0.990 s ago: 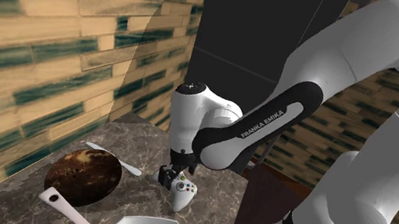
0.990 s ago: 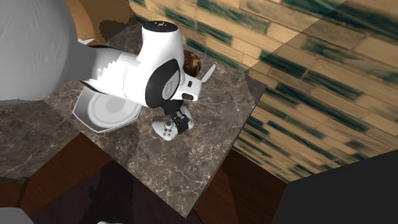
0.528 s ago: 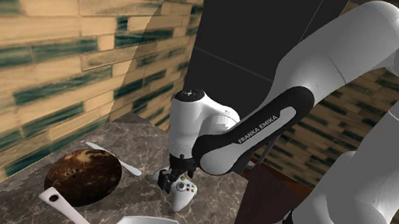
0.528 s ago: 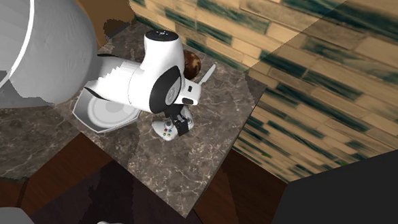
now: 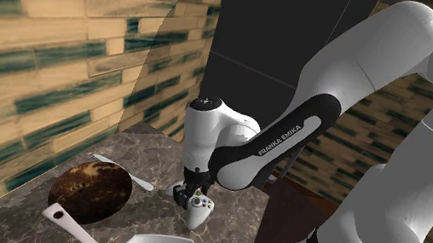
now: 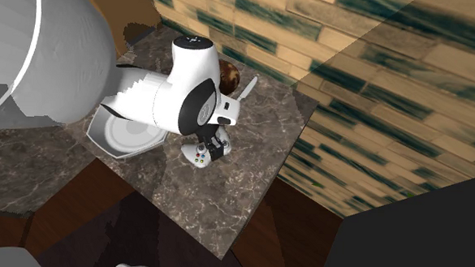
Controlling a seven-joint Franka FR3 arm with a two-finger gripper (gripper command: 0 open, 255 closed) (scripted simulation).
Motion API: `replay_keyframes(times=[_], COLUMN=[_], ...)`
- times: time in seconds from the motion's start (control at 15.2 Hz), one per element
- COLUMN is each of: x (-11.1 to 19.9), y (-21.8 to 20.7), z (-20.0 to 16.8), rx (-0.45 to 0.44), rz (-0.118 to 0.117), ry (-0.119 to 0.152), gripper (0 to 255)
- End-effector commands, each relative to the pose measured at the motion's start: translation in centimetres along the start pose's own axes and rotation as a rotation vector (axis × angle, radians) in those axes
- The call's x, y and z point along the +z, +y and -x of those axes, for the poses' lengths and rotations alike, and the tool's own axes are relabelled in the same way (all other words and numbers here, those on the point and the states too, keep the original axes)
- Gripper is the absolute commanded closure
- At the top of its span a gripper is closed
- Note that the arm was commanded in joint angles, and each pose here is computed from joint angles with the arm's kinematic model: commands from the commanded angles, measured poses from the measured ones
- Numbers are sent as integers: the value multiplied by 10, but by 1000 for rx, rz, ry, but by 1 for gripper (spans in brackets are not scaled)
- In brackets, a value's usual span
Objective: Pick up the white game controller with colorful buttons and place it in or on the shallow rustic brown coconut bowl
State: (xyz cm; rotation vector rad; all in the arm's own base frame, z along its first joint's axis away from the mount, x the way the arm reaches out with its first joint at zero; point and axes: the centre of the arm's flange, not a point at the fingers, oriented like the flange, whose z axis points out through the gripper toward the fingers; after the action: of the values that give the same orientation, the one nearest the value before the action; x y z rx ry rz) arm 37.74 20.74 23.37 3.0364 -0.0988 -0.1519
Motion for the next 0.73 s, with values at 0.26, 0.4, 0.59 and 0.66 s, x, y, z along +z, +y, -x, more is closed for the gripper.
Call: replay_keyframes(times=[0.26,0.4,0.59,0.66], x=[0,-10,-26,-31], y=[0,1,3,3], z=[0,1,3,3], rx=[0,0,0,0], rz=[0,0,0,0], ry=[0,0,0,0], gripper=[255,255,255,255])
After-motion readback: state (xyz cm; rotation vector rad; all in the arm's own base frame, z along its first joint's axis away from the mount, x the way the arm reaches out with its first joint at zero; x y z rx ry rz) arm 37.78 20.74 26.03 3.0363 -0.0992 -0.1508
